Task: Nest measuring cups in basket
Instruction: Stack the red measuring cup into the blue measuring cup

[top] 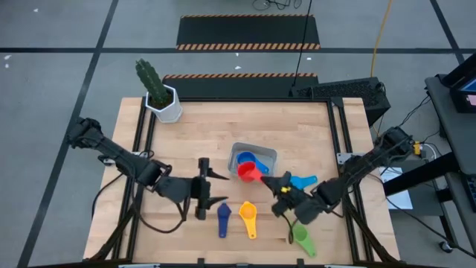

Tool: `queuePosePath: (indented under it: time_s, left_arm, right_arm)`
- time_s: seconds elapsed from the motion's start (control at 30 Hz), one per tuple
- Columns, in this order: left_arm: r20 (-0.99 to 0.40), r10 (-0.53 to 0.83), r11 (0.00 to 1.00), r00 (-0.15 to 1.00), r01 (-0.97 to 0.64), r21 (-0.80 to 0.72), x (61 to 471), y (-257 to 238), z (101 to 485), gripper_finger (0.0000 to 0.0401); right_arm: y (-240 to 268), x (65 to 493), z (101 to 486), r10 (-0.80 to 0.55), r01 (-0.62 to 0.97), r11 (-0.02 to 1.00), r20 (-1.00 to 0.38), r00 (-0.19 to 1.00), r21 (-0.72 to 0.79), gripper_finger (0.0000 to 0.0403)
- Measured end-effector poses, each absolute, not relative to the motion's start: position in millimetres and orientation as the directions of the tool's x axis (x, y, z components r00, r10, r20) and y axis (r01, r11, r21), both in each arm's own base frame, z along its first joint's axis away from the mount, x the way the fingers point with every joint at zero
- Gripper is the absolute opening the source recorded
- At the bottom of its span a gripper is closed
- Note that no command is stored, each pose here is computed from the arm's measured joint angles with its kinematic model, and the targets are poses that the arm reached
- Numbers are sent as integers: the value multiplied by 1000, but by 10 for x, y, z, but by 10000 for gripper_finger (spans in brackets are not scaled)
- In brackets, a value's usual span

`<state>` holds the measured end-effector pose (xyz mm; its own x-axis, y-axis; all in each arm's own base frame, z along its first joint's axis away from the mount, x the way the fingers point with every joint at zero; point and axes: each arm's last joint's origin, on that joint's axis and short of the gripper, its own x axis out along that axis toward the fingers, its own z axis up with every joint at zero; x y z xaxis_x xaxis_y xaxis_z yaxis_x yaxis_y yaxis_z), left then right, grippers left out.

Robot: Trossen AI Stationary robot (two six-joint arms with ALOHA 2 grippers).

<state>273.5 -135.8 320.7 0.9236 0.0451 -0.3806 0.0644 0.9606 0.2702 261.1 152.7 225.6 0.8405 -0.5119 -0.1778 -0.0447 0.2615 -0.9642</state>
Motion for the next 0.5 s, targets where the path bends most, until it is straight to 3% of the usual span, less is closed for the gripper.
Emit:
queuePosePath:
  time_s: [0.27,0.5]
  left_arm:
    - [-484,146,969,863,-26,246,2804,-1113,3071,236]
    - [-564,200,973,801,-95,211,2784,-983,2949,211]
  right_arm:
    - [1251,2742,2247,-587,21,319,-181,789,-947,0]
    - [1039,2671,1936,-569,-10,364,-231,789,-931,0]
